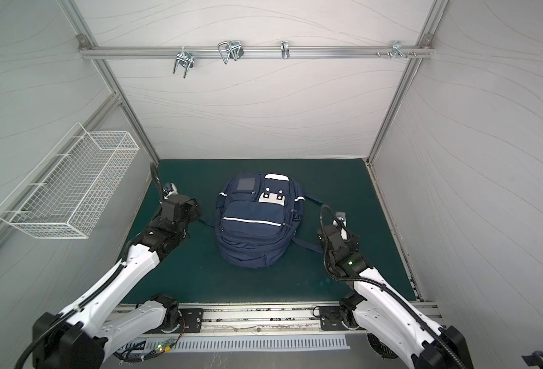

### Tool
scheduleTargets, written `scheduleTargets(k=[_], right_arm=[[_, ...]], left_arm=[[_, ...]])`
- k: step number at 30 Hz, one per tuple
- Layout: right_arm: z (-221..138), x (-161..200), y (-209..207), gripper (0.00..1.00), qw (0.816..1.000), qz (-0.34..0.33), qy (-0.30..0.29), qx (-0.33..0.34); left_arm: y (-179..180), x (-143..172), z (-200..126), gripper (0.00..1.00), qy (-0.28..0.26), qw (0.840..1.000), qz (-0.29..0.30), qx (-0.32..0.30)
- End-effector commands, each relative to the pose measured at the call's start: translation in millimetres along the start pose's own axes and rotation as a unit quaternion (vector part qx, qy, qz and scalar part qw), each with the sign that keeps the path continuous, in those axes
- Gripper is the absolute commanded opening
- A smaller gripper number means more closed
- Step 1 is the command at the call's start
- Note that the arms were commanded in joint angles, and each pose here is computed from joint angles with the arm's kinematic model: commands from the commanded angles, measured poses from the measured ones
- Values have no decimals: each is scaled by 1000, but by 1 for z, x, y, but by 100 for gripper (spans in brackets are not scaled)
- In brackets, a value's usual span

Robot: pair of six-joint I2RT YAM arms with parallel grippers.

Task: Pack books, pencil case, and school supplies into a backpack
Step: Reset both arms

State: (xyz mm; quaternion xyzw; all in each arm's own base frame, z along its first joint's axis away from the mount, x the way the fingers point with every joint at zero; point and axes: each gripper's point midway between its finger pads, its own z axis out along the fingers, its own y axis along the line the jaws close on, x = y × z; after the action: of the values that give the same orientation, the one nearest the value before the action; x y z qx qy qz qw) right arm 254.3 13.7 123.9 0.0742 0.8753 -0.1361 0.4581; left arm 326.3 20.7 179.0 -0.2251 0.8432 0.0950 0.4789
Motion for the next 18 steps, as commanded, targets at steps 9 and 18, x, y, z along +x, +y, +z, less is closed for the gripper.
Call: scheduleTargets(k=[9,18], right_arm=[[57,-27,-10,99,996,23,-84,-24],[127,-57,37,99,982,57,-80,-162]], left_arm=[[24,31,69,90,-73,997,11,31],[-13,29,100,99,-119,979,45,157]])
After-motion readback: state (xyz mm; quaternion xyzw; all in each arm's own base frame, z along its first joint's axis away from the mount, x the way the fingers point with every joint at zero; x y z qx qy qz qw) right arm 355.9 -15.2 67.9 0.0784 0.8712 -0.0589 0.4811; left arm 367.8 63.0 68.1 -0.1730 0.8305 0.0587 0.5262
